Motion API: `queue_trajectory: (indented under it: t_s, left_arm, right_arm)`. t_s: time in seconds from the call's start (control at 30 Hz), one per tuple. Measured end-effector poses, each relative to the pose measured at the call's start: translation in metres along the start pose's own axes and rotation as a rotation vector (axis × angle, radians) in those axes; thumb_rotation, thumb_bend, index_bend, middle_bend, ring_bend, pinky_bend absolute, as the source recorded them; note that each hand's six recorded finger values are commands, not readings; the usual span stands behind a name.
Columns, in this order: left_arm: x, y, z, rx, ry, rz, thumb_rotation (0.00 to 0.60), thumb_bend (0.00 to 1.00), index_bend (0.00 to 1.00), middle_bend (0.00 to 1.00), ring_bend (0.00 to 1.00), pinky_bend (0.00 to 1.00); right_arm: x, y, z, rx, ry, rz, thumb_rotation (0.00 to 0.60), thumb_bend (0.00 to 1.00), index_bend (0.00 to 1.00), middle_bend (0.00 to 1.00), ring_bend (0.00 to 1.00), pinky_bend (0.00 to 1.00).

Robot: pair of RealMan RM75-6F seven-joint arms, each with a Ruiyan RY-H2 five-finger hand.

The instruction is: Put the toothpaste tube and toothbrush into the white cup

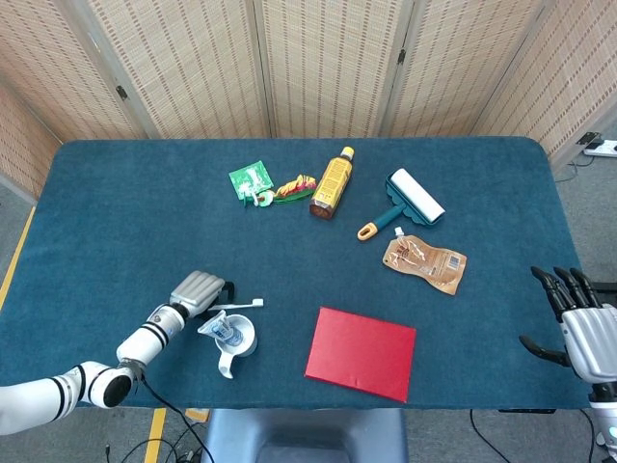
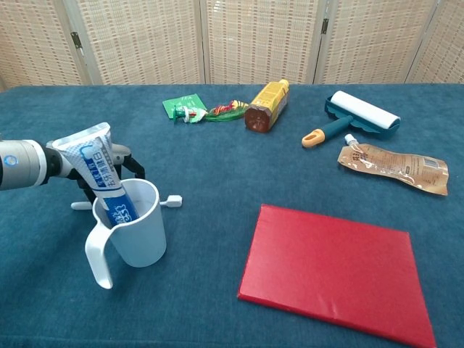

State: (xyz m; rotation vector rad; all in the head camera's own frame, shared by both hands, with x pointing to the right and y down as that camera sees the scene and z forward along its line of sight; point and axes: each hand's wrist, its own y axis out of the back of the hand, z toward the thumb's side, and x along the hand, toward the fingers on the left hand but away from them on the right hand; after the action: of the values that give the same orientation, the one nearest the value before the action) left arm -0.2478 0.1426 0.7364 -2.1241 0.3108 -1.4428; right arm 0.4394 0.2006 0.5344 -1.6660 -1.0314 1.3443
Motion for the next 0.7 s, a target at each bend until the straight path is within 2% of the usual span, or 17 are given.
queue_trajectory:
  t_s: [0.2,0.7]
  left_arm:
    - [0.0038,0.0027,0.0013,-0.005,0.007,0.044,0.600,0.38,0.47,1.00,0.94,1.00]
    - [0.0009,-0.0043,0.0080,0.016,-0.016,0.010,0.600,0.38,0.47,1.00,0.94,1.00]
  right_arm:
    - [0.0005,-0.0003,-0.0009,0.000,-0.004,0.001,0.600,0.05,0.01,0.18,0.10,0.08]
    - [-0.0001,-0.0012,-0.0028,0.000,-0.007,0.004,0.600,0.05,0.01,0.18,0.10,0.08]
